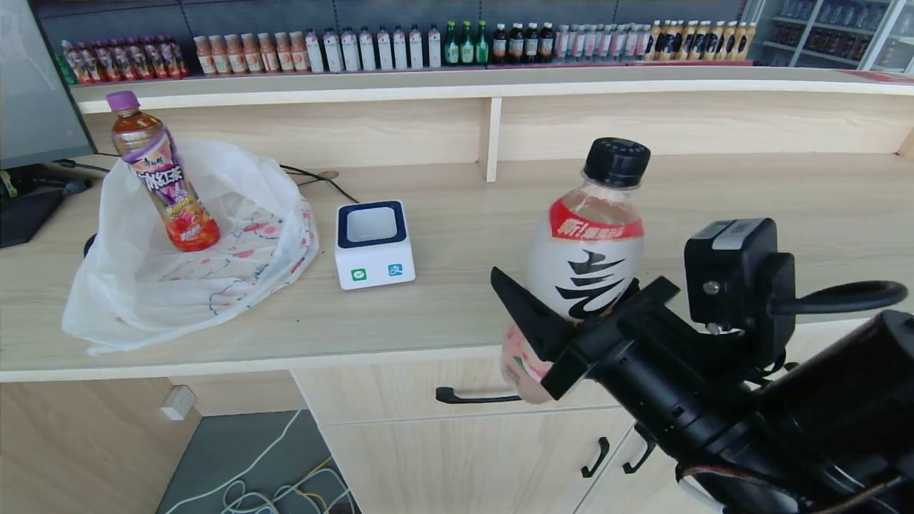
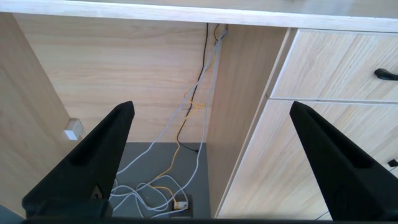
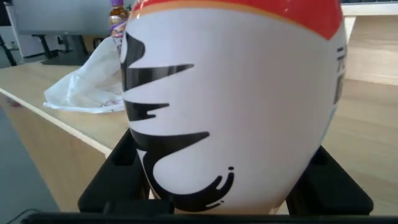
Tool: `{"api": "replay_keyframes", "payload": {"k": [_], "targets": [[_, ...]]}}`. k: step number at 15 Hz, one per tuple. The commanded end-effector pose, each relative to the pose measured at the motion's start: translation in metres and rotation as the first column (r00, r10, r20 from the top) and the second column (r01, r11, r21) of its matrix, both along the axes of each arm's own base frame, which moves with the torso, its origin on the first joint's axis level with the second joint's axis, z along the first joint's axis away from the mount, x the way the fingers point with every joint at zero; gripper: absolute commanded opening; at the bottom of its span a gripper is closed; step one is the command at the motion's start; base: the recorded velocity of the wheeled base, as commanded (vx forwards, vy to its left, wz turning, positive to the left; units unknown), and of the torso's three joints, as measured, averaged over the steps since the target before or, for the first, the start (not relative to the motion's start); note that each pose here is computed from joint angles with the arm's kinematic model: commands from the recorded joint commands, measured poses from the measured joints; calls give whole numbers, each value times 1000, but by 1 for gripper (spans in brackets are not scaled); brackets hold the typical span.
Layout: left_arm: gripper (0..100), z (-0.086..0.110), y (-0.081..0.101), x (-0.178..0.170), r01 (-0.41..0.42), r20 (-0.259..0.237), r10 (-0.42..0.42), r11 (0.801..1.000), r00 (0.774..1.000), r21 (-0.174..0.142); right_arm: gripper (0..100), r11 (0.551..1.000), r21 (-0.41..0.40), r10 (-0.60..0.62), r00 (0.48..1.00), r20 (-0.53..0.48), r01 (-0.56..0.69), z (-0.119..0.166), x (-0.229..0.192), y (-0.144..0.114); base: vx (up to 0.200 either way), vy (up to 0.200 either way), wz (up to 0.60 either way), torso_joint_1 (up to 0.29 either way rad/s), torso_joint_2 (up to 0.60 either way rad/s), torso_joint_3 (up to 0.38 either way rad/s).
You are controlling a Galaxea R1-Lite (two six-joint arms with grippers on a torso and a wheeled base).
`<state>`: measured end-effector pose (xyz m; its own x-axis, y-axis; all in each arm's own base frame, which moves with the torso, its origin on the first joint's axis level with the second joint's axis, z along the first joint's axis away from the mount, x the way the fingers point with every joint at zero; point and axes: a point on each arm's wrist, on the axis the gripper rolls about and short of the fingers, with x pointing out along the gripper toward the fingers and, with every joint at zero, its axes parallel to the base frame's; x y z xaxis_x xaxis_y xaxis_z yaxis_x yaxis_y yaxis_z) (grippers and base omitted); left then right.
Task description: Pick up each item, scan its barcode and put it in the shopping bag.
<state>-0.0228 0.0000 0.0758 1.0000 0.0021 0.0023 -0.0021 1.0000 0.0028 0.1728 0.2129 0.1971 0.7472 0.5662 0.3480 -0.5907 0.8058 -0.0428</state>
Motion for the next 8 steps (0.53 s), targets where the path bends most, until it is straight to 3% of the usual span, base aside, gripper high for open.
{"api": "replay_keyframes", "payload": {"k": [1,4,8], "targets": [[100,0,0,0,-1,1,1,1000,1000,0,0,984,65,-164,987,-2,163,9,37,-30,0,0,0,0,0,0],[100,0,0,0,-1,1,1,1000,1000,0,0,948,125,-293,956,-14,292,16,58,-53,0,0,0,0,0,0],[100,0,0,0,-1,1,1,1000,1000,0,0,926,197,-331,944,18,321,33,69,-49,0,0,0,0,0,0]]}}
